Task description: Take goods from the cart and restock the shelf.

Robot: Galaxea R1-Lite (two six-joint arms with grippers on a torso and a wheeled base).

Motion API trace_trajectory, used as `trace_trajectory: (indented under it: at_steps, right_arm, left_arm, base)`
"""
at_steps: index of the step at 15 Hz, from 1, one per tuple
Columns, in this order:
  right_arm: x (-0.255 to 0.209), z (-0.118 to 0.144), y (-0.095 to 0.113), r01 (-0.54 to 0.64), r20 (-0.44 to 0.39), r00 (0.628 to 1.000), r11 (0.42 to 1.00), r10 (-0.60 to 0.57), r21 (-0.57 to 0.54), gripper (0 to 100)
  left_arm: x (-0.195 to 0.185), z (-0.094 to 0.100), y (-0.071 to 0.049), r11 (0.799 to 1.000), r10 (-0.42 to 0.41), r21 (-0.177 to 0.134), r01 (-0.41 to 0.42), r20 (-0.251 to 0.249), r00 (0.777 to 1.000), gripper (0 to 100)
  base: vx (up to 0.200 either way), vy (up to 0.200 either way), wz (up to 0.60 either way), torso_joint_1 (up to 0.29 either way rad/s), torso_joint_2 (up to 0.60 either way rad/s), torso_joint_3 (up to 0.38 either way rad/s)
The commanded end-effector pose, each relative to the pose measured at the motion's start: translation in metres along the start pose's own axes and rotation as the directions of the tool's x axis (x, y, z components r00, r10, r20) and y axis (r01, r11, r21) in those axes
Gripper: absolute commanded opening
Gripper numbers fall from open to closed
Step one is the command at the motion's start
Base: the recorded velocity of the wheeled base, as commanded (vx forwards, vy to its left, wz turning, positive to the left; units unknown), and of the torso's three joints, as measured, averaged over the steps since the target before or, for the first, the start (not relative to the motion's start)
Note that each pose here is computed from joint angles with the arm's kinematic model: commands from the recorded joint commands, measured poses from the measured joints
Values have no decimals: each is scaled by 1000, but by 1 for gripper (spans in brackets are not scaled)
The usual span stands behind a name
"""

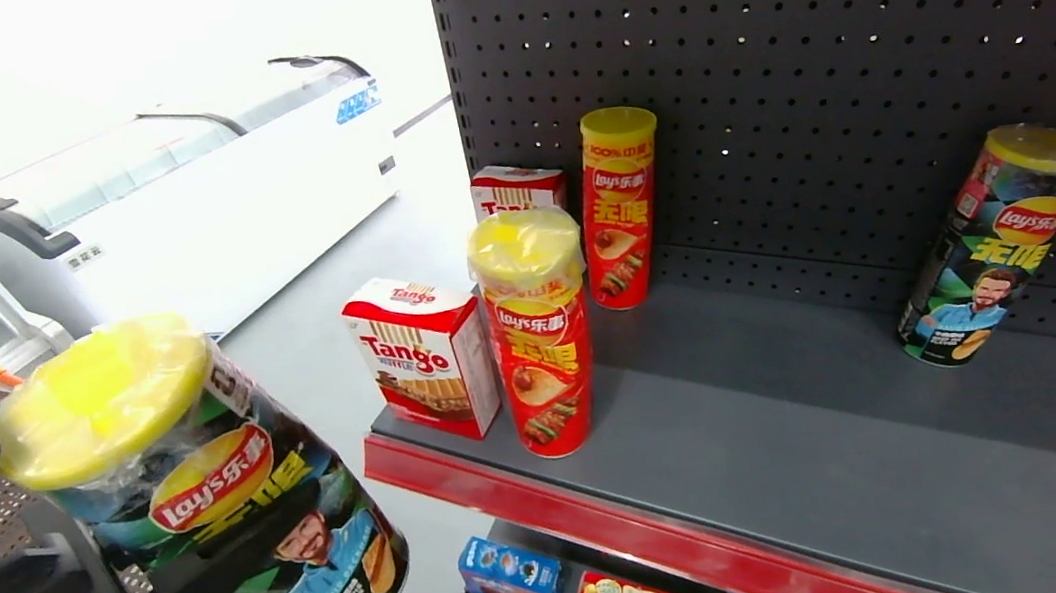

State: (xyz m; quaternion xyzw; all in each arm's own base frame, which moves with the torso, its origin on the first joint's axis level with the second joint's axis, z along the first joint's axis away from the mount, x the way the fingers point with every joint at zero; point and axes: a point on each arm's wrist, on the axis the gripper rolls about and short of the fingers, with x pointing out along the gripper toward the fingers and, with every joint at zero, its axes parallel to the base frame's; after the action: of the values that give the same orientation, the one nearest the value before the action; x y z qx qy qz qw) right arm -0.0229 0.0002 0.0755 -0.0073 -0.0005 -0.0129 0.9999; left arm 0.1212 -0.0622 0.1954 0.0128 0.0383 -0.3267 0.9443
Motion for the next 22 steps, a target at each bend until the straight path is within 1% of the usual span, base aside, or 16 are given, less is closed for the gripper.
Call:
trace_trajectory:
  at_steps: [1, 3, 15, 21, 22]
  right_arm:
    - [0, 0, 0, -1, -1, 1000, 1000, 1, -1, 100]
    - [0, 0, 0, -1, -1, 1000, 1000, 1, -1, 100]
    - [0, 0, 0, -1, 0, 1000, 1000, 1, -1, 100]
    - [0, 0, 0, 0, -1, 1000, 1000, 0, -1, 100]
    - [0, 0, 0, -1, -1, 1000, 1000, 1, -1, 100]
  left_arm:
    - [-3, -4, -6, 999, -43, 6, 43, -4, 999, 0]
    - [-3, -9, -9, 998, -60, 5, 60, -22, 998, 0]
    - [-2, -9, -9, 998, -63, 6, 63, -22, 998, 0]
    - [-3, -9, -8, 999, -53, 4, 53, -22, 998, 0]
    - [-3, -9, -8, 999, -53, 4, 53, -24, 998, 0]
  base:
    - [0, 0, 0, 0, 0, 0]
    - [0, 0, 0, 0, 0, 0]
    - [0, 0, -600, 1, 2, 3]
    - [0, 0, 0, 0, 0, 0]
    - [0, 0, 600, -2, 2, 2]
